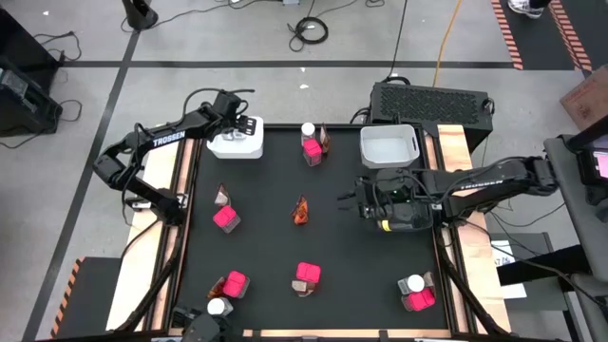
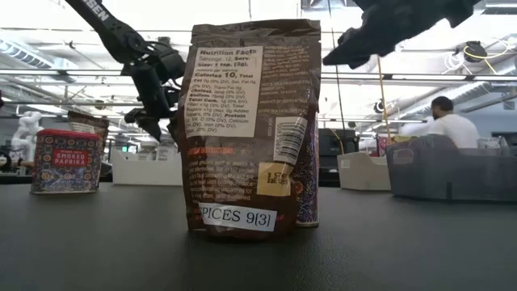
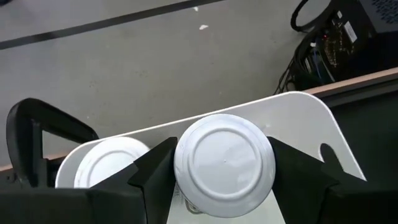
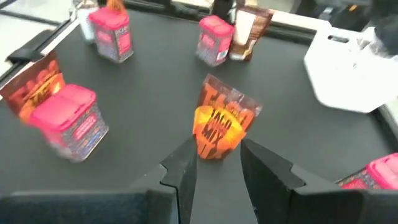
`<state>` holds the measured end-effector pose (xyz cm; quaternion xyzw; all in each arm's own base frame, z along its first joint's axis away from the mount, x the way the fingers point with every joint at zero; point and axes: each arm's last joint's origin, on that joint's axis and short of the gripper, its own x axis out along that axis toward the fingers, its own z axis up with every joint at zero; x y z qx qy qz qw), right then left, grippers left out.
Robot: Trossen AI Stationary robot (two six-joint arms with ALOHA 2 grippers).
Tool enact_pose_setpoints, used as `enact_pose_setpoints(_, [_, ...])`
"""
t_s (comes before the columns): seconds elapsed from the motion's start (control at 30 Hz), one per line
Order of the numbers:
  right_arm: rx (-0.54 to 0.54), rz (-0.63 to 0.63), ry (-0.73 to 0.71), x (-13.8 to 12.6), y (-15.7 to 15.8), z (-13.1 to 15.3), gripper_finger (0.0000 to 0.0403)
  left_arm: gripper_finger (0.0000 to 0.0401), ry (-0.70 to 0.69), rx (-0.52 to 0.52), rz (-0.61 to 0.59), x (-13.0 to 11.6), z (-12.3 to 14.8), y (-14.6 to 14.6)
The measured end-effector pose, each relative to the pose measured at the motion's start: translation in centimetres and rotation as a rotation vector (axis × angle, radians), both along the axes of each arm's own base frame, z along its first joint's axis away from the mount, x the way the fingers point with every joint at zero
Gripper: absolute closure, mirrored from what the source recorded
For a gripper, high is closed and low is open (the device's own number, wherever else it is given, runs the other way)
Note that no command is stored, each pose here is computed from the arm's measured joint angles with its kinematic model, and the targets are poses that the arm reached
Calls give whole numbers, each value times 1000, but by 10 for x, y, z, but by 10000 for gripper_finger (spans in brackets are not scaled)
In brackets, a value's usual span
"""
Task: Sort spices by type
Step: Put the white seasoning bottle into the left white bin
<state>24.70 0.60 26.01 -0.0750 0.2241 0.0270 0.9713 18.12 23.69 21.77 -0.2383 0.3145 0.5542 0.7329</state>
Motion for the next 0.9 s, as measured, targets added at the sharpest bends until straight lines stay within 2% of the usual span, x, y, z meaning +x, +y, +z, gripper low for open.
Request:
enact_pose_setpoints(0.13, [-55,-136,-34,12,-7,-5,283,178,-9,8,1,1,1,0])
enact_pose_setpoints(0.27, [-99,-251,0,23,-17,-19,283,178,-8,6,3,1,1,0])
enact_pose_setpoints(0.53, [-104,-322,2,46,-39,-44,283,178,-8,5,4,0,0,0])
enact_pose_setpoints(0.9, [-100,-334,29,50,-44,-54,283,159,0,7,4,0,0,0])
